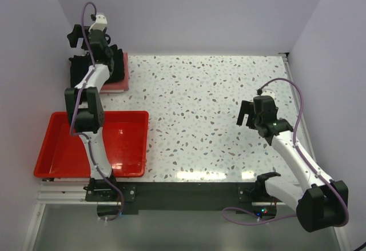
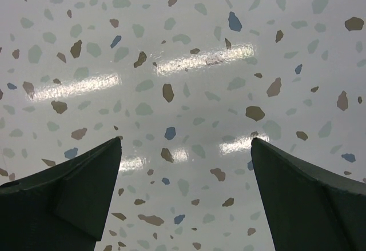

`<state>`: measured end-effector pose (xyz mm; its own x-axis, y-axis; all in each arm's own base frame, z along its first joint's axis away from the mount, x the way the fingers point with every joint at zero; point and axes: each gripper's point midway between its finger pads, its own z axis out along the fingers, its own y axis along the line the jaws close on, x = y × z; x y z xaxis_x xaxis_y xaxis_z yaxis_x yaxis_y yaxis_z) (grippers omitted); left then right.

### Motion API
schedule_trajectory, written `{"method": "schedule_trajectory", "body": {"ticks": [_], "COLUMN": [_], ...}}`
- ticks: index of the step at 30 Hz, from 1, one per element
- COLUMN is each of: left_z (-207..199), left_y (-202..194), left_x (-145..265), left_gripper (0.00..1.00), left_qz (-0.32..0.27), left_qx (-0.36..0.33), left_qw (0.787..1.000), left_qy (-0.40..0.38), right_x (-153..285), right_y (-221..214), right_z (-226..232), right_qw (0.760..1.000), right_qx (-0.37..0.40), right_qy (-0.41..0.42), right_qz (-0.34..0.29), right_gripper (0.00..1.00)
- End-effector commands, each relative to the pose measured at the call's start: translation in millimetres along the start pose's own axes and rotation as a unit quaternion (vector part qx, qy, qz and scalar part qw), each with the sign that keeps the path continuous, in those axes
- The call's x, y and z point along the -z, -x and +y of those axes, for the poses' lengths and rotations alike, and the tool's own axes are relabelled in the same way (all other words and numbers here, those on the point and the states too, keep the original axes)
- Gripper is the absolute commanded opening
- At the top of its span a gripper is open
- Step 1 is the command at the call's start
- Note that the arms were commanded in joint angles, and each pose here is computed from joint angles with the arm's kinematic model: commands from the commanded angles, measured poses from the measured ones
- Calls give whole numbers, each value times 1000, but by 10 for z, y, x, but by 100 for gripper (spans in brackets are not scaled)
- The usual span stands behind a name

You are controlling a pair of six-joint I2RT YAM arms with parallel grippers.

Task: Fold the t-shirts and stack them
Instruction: Neatly place the folded tshirt to the corner, then reset both grippers

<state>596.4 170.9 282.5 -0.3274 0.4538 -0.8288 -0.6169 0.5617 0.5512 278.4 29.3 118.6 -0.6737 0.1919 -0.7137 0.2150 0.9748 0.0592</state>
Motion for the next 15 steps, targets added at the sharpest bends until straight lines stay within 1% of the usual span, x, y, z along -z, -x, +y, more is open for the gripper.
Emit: {"method": "schedule_trajectory", "body": {"ticks": [1, 2, 5, 7, 8, 10, 11, 12, 13, 14, 15], "left_z": [207, 176, 264, 254, 163, 95, -2, 7, -29, -126, -173], "left_y": [390, 387, 624, 708, 853, 949, 1105, 1131, 1194, 1278, 1315], "left_x": [49, 88, 283, 403, 588, 782, 1013, 1122, 1239, 1463, 1574], "left_gripper": [100, 100, 100, 100, 100, 100, 100, 100, 100, 100, 100], "left_qz": [-25, -18, -28, -25, -25, -19, -24, -16, -16, -10, -7], "left_qx": [85, 92, 119, 129, 138, 136, 138, 143, 151, 165, 179], "left_qw": [996, 996, 992, 990, 988, 988, 986, 986, 984, 979, 973], "left_qy": [-3, -13, -31, -42, -63, -76, -94, -85, -94, -124, -143], "right_x": [76, 79, 127, 162, 172, 211, 228, 240, 248, 266, 274], "right_y": [170, 160, 183, 211, 218, 235, 246, 239, 235, 222, 210], "right_z": [41, 45, 89, 128, 145, 196, 216, 237, 258, 290, 314], "right_qw": [999, 999, 998, 998, 997, 996, 995, 995, 994, 993, 993], "right_qx": [-12, -13, -16, -19, -19, -21, -21, -21, -22, -21, -23], "right_qy": [12, 15, 32, 46, 51, 67, 74, 81, 87, 99, 106], "right_qz": [-32, -33, -43, -50, -53, -56, -58, -57, -57, -54, -52], "right_gripper": [99, 99, 99, 99, 99, 99, 99, 99, 99, 99, 99]}}
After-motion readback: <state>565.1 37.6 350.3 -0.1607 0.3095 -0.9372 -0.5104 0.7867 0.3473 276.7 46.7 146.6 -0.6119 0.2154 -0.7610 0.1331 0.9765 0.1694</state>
